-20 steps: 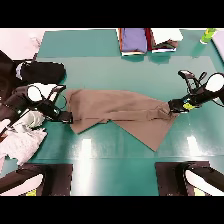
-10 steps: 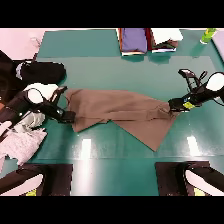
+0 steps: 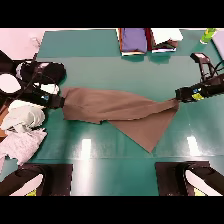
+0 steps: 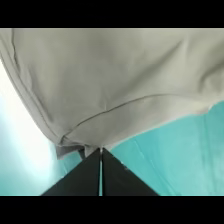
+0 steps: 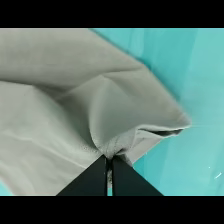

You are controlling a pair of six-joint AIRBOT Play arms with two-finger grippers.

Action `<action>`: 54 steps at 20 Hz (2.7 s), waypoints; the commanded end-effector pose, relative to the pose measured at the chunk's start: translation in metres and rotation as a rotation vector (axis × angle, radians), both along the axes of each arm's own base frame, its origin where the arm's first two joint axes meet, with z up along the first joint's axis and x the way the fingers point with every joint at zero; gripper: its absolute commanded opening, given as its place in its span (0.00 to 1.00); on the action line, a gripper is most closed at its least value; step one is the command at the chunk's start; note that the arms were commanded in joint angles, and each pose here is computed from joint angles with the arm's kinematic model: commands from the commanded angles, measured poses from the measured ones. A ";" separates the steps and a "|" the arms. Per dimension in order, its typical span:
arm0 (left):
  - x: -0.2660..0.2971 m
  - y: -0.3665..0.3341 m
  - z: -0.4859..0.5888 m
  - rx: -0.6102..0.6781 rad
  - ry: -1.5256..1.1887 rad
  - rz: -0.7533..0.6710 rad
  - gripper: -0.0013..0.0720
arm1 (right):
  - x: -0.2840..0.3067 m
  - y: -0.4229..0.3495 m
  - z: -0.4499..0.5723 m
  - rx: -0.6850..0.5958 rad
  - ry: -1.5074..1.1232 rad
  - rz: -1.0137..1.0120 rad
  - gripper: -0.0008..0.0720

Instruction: Fold the shirts.

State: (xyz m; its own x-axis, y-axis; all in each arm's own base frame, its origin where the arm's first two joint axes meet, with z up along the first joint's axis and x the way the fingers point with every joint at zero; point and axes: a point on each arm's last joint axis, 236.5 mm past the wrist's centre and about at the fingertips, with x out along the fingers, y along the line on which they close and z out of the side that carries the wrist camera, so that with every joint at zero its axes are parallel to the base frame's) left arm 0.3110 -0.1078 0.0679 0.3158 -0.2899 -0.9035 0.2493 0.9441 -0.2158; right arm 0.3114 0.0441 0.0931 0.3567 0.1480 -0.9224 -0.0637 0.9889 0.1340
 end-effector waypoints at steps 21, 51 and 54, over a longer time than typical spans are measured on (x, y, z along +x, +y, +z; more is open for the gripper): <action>-0.085 -0.019 -0.145 -0.117 0.392 0.135 0.89 | -0.005 0.000 0.014 0.002 -0.037 0.001 0.03; -0.104 0.039 0.500 -0.204 -1.337 0.105 0.05 | -0.059 -0.034 0.361 -0.056 -0.908 -0.105 0.03; -0.010 0.022 0.420 -0.136 -1.052 0.084 0.05 | -0.023 -0.033 0.327 -0.070 -0.735 -0.095 0.03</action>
